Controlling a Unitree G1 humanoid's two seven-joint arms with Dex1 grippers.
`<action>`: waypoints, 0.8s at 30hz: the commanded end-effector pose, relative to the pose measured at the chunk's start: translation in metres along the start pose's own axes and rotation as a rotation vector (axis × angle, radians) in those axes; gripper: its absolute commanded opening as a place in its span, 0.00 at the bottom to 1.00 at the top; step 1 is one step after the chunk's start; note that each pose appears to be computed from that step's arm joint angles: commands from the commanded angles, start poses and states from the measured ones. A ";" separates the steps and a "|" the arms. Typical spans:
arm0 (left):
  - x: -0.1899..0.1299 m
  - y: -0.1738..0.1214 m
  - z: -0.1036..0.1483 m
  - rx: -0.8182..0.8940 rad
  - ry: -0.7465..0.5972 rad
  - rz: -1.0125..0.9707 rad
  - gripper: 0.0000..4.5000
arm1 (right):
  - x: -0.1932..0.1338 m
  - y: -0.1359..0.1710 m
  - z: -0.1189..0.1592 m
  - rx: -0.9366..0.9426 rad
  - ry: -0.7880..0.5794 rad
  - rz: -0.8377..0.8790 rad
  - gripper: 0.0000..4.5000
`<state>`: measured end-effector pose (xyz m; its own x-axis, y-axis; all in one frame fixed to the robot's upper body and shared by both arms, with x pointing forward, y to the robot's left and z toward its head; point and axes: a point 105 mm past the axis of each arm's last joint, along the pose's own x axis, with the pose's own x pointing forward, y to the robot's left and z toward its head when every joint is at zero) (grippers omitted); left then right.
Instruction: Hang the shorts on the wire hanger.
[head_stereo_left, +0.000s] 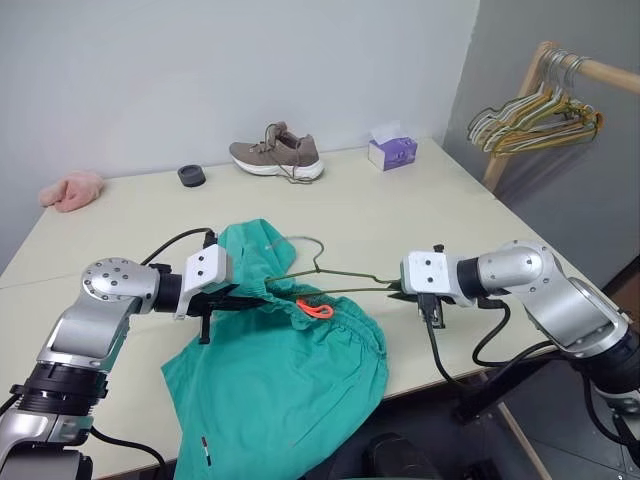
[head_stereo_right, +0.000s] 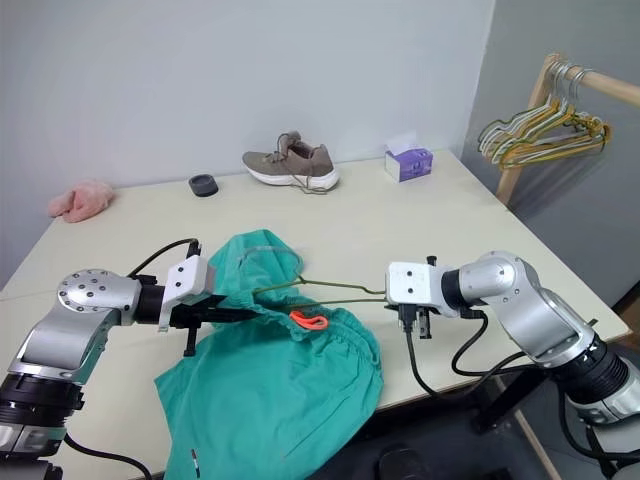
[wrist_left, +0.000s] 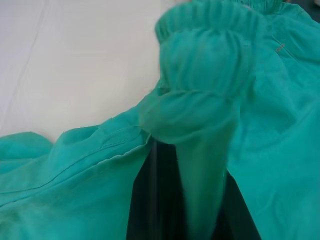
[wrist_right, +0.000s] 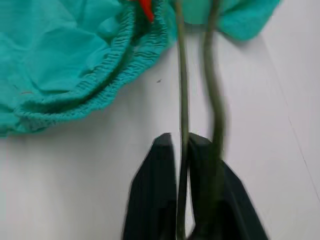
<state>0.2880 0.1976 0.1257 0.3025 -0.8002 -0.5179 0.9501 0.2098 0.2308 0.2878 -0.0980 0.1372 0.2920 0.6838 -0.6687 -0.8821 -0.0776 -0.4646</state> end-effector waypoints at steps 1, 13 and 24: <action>-0.021 0.013 0.003 0.001 0.003 0.103 0.00 | -0.022 -0.013 -0.021 -0.046 0.074 -0.037 0.41; -0.026 0.027 0.021 -0.103 -0.126 0.186 0.00 | -0.059 0.009 -0.042 0.161 0.043 0.031 1.00; -0.044 0.029 0.027 -0.192 -0.157 0.206 0.00 | -0.001 0.028 -0.005 0.540 -0.213 -0.039 1.00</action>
<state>0.3015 0.2216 0.1613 0.4697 -0.8034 -0.3661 0.8782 0.4674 0.1011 0.2606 -0.1080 0.1145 0.2558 0.8127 -0.5235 -0.9637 0.2569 -0.0721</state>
